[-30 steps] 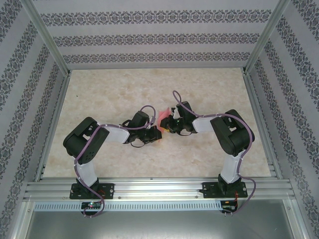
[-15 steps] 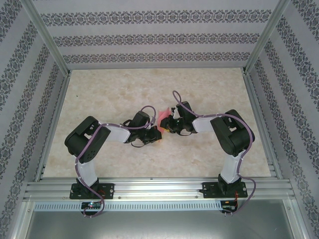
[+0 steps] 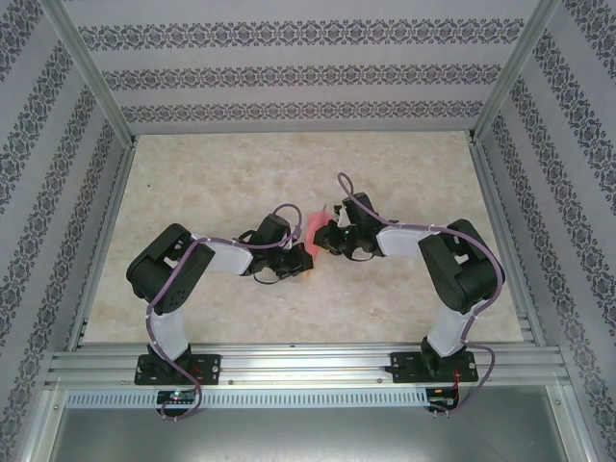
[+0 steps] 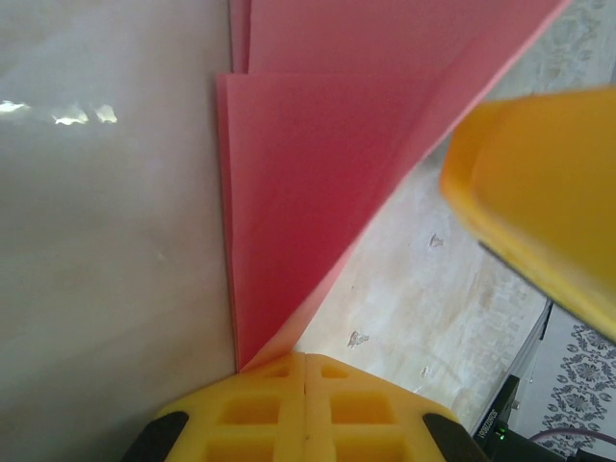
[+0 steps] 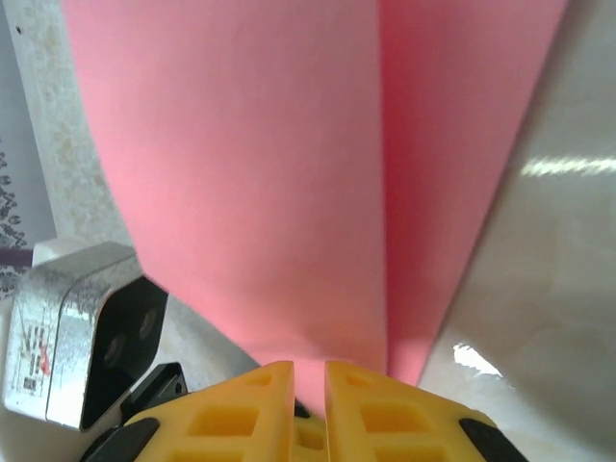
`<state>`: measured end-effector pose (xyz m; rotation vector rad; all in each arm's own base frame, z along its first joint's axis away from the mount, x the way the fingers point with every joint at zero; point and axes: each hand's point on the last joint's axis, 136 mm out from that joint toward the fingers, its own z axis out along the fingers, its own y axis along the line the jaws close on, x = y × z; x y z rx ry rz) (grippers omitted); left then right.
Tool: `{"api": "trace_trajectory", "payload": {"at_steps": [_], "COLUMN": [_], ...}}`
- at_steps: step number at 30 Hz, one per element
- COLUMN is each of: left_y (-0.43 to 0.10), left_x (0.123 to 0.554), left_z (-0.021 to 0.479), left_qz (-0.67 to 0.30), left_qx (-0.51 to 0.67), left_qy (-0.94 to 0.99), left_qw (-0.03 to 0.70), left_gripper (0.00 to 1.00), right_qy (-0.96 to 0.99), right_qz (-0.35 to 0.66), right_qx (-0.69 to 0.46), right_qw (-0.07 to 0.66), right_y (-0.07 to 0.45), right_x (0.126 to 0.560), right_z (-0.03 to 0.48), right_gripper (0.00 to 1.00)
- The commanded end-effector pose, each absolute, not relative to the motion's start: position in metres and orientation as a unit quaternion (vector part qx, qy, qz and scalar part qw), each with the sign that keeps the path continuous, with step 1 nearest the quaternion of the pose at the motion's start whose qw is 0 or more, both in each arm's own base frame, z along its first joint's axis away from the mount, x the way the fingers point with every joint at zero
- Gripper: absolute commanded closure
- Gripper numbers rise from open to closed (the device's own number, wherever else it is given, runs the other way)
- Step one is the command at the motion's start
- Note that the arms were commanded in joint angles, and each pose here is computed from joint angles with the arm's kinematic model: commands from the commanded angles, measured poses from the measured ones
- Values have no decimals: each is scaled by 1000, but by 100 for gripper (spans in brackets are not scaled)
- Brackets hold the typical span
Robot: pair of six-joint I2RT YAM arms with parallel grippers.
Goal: Fold a paper plane with a square sheet of paper (fold left side to right side)
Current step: Fold the wing for the fifth time at the center of the table.
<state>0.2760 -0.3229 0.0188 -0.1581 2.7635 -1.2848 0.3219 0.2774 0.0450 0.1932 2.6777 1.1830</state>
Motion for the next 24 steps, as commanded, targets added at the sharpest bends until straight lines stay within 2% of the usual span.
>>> {"api": "trace_trajectory", "payload": {"at_steps": [1, 12, 24], "left_y": [-302, -302, -300], "left_x": [251, 252, 250], "left_z": [-22, -21, -25], "left_qz": [-357, -356, -351], "left_qx": [-85, -85, -89], "left_qy": [930, 930, 932], "left_qw": [-14, -13, -20], "left_gripper": [99, 100, 100], "right_qy": [905, 910, 951], "right_qz": [406, 396, 283], "right_qx": [66, 65, 41], "right_qw": [110, 104, 122], "right_y": [284, 292, 264], "right_x": [322, 325, 331], "right_z": [49, 38, 8], "right_gripper": [84, 84, 84]}}
